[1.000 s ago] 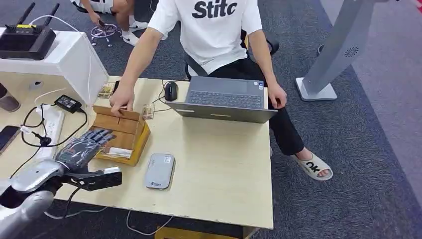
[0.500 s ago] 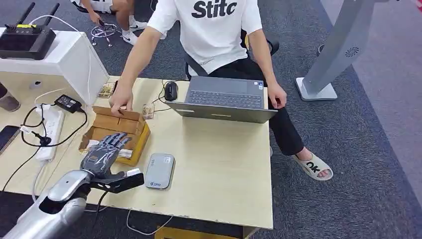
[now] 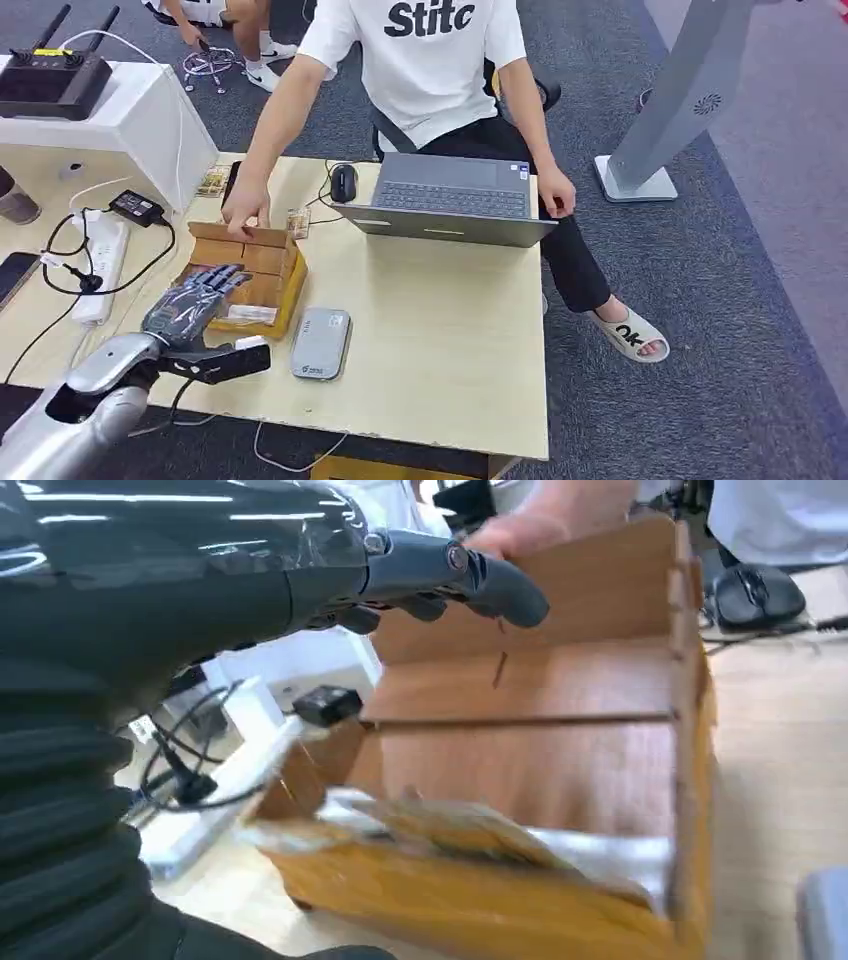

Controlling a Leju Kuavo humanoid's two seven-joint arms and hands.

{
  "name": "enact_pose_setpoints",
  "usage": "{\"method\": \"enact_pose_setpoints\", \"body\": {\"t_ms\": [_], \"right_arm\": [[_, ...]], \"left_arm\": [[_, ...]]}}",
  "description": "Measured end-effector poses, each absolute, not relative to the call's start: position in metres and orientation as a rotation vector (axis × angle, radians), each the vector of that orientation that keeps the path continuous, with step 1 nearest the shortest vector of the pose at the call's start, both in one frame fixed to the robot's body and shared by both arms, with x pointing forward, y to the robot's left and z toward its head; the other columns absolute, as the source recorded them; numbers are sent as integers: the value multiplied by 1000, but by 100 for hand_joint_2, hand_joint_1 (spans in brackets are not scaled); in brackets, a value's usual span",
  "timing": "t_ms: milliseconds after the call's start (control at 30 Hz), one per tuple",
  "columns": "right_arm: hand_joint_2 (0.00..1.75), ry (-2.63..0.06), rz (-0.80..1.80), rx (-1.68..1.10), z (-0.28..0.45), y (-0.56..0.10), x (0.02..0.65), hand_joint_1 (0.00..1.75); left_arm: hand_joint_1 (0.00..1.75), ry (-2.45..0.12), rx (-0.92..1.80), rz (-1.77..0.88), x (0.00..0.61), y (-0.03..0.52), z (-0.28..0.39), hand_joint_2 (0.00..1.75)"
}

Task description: Pass the card to the sensor for recognition and then transmit it.

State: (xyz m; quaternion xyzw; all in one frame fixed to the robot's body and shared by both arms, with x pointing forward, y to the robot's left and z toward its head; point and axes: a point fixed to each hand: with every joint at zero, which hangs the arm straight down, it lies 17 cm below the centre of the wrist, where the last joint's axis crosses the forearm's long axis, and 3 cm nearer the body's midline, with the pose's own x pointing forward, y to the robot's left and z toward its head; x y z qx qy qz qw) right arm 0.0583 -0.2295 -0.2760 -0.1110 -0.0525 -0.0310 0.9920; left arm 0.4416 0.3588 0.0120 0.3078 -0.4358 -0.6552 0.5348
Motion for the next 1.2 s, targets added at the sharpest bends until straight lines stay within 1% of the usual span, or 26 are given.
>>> {"method": "enact_pose_setpoints", "body": {"t_ms": [100, 333, 867, 933, 1000, 1033, 1067, 1200], "right_arm": [[175, -105, -62, -221, -276, -229, 58, 0], [175, -106, -59, -217, -276, -228, 59, 0], [175, -108, -48, -220, -276, -229, 59, 0], [175, -105, -48, -217, -276, -228, 59, 0], [175, -102, -48, -216, -276, -228, 58, 0], [175, -102, -48, -216, -276, -228, 58, 0], [175, -102, -47, -217, -276, -228, 58, 0], [175, -101, -48, -219, -276, -229, 58, 0]], "left_arm": [[0, -1049, 755, -1566, 447, 364, 24, 175], [0, -1056, 777, -1558, 450, 366, 29, 175], [0, -1098, 762, -1544, 454, 351, 27, 175], [5, -1096, 762, -1541, 455, 351, 27, 175], [5, -1085, 749, -1545, 454, 352, 24, 175], [9, -1077, 740, -1545, 453, 353, 23, 175], [7, -1073, 733, -1545, 453, 353, 22, 175], [9, -1054, 716, -1546, 451, 359, 21, 175]]}}
